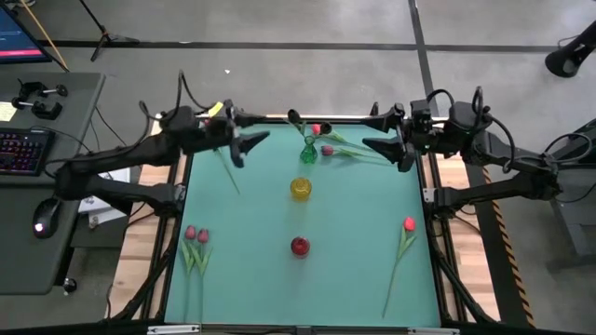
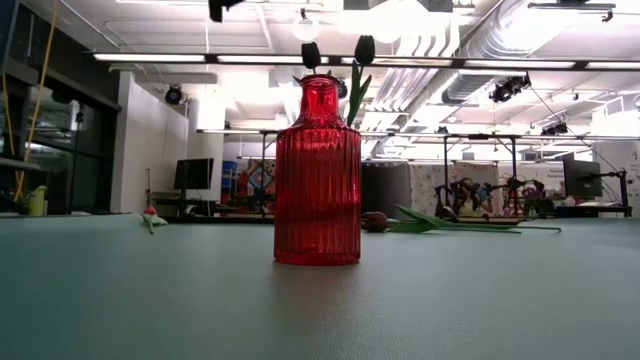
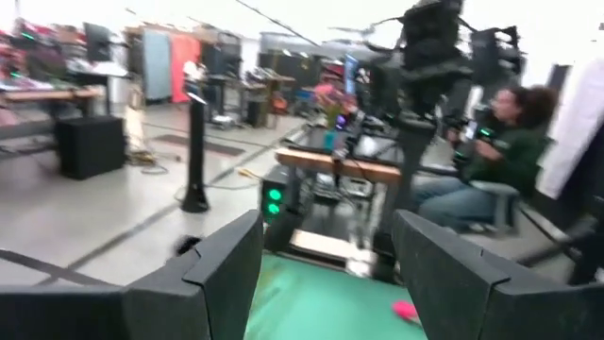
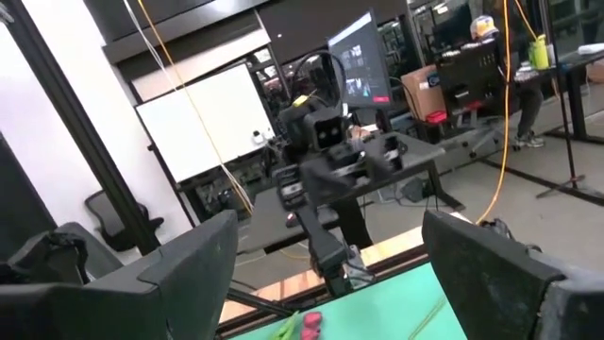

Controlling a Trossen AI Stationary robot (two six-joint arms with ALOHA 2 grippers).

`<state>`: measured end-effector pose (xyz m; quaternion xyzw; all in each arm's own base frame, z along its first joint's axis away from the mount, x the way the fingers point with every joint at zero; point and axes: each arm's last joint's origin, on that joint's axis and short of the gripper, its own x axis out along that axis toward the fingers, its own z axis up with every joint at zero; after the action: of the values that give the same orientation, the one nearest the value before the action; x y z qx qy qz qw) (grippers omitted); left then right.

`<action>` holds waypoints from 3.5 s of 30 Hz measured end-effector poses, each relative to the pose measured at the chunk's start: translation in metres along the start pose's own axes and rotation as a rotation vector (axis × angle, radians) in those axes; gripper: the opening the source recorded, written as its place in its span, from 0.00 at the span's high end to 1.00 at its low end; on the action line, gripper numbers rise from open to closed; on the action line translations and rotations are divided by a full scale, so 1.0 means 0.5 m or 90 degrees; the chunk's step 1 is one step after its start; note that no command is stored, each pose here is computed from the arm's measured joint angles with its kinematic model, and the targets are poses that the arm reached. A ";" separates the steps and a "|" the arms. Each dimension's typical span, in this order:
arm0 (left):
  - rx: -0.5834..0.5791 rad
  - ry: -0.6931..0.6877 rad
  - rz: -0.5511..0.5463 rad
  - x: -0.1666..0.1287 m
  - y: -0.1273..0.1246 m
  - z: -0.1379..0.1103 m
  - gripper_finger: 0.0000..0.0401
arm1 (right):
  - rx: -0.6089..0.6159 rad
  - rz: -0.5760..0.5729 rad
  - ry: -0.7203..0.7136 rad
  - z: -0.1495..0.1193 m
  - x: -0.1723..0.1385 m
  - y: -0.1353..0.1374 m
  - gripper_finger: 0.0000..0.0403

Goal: Sort flowers into vase by color
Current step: Put the top left pink flower into the red flower vase

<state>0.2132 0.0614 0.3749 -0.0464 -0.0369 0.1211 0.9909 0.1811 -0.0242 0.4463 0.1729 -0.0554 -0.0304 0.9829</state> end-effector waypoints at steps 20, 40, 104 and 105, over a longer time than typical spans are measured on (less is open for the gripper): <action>-0.018 0.007 0.035 -0.010 -0.026 -0.002 0.44 | 0.125 -0.032 0.284 -0.097 0.040 -0.028 0.19; -0.069 0.003 0.037 -0.010 -0.026 -0.001 0.44 | 0.110 0.002 0.333 -0.122 0.042 0.008 0.19; -0.461 0.621 0.995 -0.032 0.316 -0.378 0.44 | 0.143 -0.269 0.336 -0.144 0.023 -0.022 0.19; -0.476 0.604 1.008 -0.032 0.324 -0.381 0.44 | 0.143 -0.270 0.336 -0.144 0.023 -0.022 0.19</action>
<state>0.1756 0.1981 0.1686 -0.4104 0.3688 0.6967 0.4585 0.2005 -0.0114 0.3764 0.2893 0.2344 -0.1817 0.9102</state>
